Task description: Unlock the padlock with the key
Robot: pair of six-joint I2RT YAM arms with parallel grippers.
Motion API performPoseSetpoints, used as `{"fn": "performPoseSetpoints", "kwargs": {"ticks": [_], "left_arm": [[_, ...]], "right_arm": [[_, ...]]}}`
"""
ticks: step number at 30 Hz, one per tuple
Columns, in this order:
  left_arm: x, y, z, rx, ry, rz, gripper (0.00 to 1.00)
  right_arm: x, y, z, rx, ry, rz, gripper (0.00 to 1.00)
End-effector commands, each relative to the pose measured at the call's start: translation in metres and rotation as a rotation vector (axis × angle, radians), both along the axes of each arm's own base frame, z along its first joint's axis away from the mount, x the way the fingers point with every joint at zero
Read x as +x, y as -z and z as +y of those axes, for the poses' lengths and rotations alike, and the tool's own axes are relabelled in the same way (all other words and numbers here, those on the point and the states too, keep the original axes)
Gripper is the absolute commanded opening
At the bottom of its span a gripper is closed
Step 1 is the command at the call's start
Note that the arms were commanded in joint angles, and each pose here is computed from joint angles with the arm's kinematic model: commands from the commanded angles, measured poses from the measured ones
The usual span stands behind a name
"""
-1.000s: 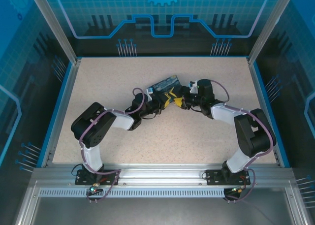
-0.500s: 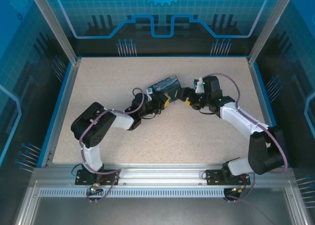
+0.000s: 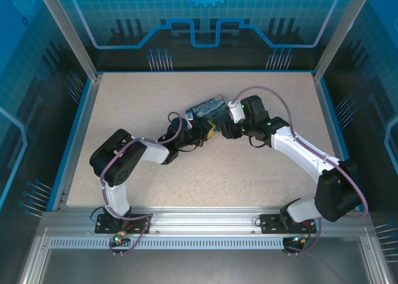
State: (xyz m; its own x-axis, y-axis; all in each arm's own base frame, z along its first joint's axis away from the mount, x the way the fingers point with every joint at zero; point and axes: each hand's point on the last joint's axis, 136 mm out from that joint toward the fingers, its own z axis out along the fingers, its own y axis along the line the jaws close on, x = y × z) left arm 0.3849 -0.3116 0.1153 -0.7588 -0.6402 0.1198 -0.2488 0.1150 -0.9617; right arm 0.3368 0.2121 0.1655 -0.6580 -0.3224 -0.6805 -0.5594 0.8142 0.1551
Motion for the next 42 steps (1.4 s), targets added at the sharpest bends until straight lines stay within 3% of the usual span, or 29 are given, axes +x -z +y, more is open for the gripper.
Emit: {"fn": "performPoseSetpoints", "kwargs": {"ticks": [1, 9, 18, 42], "left_arm": [[0.002, -0.023, -0.002, -0.048, 0.015, -0.008, 0.0], [0.002, -0.028, -0.002, -0.045, 0.029, 0.016, 0.0], [0.002, -0.028, -0.001, -0.054, 0.039, 0.034, 0.0], [0.003, -0.03, -0.002, -0.05, 0.054, 0.037, 0.0]], "right_arm": [[0.003, -0.003, 0.009, -0.095, -0.116, -0.07, 0.44], [-0.002, 0.023, 0.027, -0.245, -0.226, -0.058, 0.47], [0.005, 0.041, 0.028, -0.362, -0.24, -0.077, 0.47], [0.019, 0.051, 0.033, -0.42, -0.238, -0.1, 0.42]]}}
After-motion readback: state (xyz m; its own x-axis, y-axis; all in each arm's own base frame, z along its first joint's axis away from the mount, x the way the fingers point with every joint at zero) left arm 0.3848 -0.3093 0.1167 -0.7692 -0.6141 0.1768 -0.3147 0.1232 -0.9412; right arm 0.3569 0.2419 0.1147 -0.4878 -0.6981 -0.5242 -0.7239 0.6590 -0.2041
